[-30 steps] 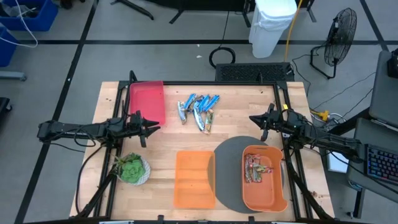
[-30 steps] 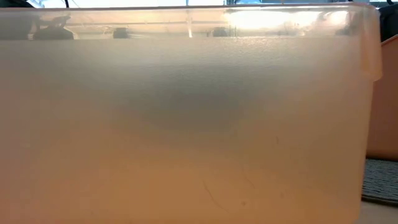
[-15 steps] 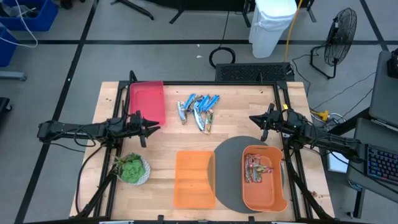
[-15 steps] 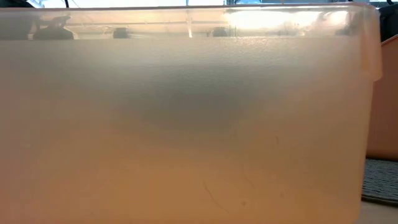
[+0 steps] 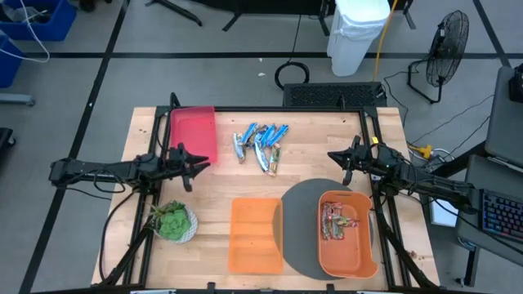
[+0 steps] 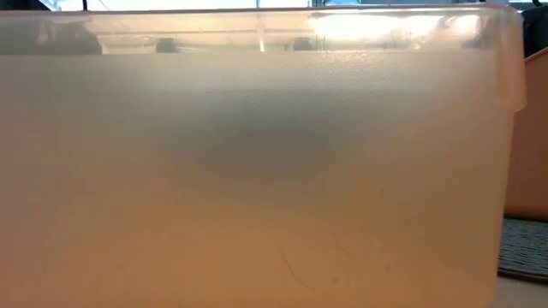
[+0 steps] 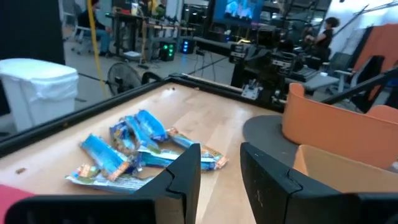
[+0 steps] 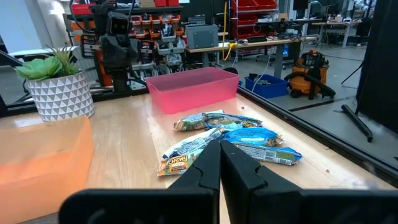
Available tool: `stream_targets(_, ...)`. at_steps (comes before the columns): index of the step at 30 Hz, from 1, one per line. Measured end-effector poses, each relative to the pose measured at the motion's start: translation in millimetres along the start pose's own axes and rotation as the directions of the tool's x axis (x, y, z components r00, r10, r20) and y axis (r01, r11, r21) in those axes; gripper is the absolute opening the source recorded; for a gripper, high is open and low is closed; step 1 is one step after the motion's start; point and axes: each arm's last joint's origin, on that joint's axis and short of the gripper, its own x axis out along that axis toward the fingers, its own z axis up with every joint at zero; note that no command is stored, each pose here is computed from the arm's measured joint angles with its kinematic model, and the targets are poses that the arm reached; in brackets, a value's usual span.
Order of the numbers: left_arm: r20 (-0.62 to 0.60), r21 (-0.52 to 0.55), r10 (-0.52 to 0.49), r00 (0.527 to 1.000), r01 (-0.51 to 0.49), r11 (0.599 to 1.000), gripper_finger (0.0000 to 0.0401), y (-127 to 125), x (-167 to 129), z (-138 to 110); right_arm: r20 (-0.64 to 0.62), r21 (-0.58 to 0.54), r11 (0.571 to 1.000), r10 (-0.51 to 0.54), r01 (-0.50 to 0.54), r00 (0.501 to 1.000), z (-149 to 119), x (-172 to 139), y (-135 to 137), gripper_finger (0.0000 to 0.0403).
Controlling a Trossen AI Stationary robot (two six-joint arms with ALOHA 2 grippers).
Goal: Pick and place Granola Bars by type
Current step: Put the yellow granola bar into the red bin
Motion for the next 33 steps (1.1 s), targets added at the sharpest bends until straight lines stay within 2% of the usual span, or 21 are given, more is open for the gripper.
stream_targets(4, -0.004, -0.041, 0.009, 1.0, -0.009, 0.999, 0.0118, 0, 0, 0, 0.0, 0.0, 1.0, 0.0, 0.0, 1.0, 0, 0, 0, 0.0)
stream_targets(7, 0.003, 0.002, 0.041, 0.999, -0.041, 0.999, 0.0118, 1, 0, 0, 0.0, 0.0, 1.0, 0.0, 0.0, 1.0, 0, 0, 0, 0.0)
stream_targets(10, 0.021, 0.071, 0.145, 0.989, -0.146, 0.987, 0.0118, 4, 0, 0, 0.0, 0.0, 1.0, 0.0, 0.0, 1.0, 0, 0, 0, 0.0)
stream_targets(13, 0.044, 0.102, 0.279, 0.959, -0.282, 0.954, 0.0118, 8, -1, 0, 0.0, 0.0, 1.0, -0.001, 0.001, 1.0, 0, 0, 0, 0.0)
stream_targets(17, 0.058, 0.16, 0.354, 0.933, -0.359, 0.92, 0.0118, 11, -2, 0, 0.0, 0.0, 1.0, 0.0, 0.0, 1.0, 0, 0, 0, 0.0)
stream_targets(24, 0.056, 0.194, 0.391, 0.918, -0.395, 0.898, 0.0118, 13, -2, 0, 0.0, 0.0, 1.0, 0.0, 0.0, 1.0, 0, 0, 0, 0.0)
stream_targets(29, -0.002, 0.209, 0.326, 0.945, -0.319, 0.924, 0.0113, 13, 3, -5, 0.0, 0.0, 1.0, -0.001, 0.001, 1.0, 0, 0, 0, 0.0)
stream_targets(31, -0.038, 0.216, 0.315, 0.948, -0.3, 0.929, 0.0092, 13, 5, -8, 0.0, 0.0, 1.0, -0.001, 0.001, 1.0, 0, 0, 0, 0.0)
stream_targets(33, -0.068, 0.213, 0.329, 0.942, -0.309, 0.927, 0.0052, 14, 7, -12, 0.0, 0.0, 1.0, -0.001, 0.001, 1.0, 0, 0, 0, 0.0)
